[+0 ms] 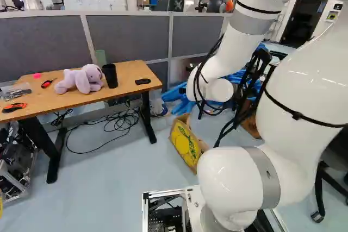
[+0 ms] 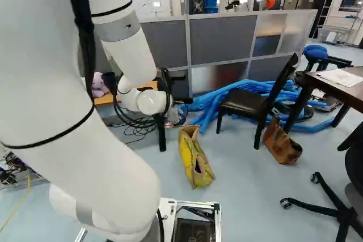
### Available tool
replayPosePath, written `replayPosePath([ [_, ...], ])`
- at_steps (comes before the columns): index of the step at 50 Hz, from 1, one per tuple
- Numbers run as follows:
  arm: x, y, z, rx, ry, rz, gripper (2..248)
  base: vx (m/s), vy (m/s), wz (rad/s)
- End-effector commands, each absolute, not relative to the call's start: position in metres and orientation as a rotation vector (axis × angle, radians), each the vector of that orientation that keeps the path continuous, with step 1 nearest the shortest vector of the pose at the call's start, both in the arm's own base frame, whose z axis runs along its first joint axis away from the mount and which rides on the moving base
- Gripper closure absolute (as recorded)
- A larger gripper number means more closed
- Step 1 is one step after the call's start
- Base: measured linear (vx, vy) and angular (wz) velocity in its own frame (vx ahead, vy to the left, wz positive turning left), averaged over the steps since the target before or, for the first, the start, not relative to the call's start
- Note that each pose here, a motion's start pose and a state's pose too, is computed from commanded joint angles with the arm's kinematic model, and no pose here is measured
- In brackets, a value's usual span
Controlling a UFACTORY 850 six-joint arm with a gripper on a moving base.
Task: Pick up the bag on the ground and place it on the table
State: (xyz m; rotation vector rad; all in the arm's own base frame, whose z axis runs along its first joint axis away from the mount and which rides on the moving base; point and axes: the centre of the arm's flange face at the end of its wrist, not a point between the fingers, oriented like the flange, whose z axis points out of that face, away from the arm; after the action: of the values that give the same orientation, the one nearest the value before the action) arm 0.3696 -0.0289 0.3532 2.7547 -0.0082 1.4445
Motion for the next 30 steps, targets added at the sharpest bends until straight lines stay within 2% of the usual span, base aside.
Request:
replayPosePath([
  [30,0.420,-0.039,0.340,2.862,0.021,1.208,3,0.000,0.000,0.000],
])
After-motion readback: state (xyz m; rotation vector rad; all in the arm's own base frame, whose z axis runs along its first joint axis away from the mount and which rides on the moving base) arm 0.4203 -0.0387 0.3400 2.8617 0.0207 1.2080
